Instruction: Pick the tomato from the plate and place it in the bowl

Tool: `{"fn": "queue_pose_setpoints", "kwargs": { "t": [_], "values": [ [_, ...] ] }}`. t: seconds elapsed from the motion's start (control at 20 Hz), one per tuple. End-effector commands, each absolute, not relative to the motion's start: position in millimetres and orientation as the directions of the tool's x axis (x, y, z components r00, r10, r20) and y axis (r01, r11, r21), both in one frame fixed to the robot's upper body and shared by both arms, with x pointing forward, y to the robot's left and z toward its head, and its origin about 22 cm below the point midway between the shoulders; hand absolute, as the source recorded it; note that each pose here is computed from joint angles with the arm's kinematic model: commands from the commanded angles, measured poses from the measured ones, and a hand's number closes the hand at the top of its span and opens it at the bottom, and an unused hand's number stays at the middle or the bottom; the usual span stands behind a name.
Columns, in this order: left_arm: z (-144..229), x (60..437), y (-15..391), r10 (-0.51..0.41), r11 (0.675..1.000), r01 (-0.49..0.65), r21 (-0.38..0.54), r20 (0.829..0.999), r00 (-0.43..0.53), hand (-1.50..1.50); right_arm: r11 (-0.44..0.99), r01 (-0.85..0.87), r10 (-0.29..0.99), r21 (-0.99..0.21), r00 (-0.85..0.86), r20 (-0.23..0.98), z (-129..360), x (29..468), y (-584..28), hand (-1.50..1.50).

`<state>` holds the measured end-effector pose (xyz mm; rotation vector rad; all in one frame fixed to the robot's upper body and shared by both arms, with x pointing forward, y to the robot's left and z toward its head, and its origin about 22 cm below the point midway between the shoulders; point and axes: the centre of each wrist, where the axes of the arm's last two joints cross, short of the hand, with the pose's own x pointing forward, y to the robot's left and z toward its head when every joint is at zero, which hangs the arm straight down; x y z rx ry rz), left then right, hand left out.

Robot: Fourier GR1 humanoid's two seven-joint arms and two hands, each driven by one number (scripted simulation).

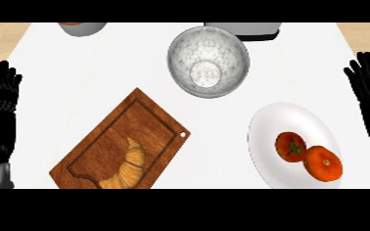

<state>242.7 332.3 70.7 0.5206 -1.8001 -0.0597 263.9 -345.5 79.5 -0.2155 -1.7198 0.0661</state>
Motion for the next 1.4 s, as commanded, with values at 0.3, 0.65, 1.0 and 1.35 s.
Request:
{"fn": "queue_pose_setpoints", "kwargs": {
  "t": [0.3, 0.65, 1.0, 1.35],
  "values": [
    [62.7, 251.3, 305.0, -0.070, 0.989, -0.140, 0.043, 0.978, -0.195, 0.00, 0.701, 0.461, 0.509, -0.544, 0.211, 0.834, 40.6, 207.3, -408.3, -1.50],
    [57.4, 259.8, 301.9, 0.079, 0.997, -0.008, -0.080, 0.988, -0.134, 0.00, 0.486, 0.802, 0.420, -0.348, 0.135, 0.898, 5.5, 190.8, -343.3, -1.50],
    [58.3, 267.1, 287.5, 0.096, 0.995, 0.019, -0.094, 0.986, -0.136, 0.00, 0.483, 0.534, 0.521, -0.694, 0.462, 0.718, 48.1, 185.1, -380.0, -1.50],
    [62.7, 270.3, 288.3, 0.103, 0.994, 0.051, -0.097, 0.987, -0.120, 0.00, 0.637, -0.099, 0.583, -0.765, 0.711, 0.393, 59.6, 176.0, -365.6, -1.50]
  ]
}}
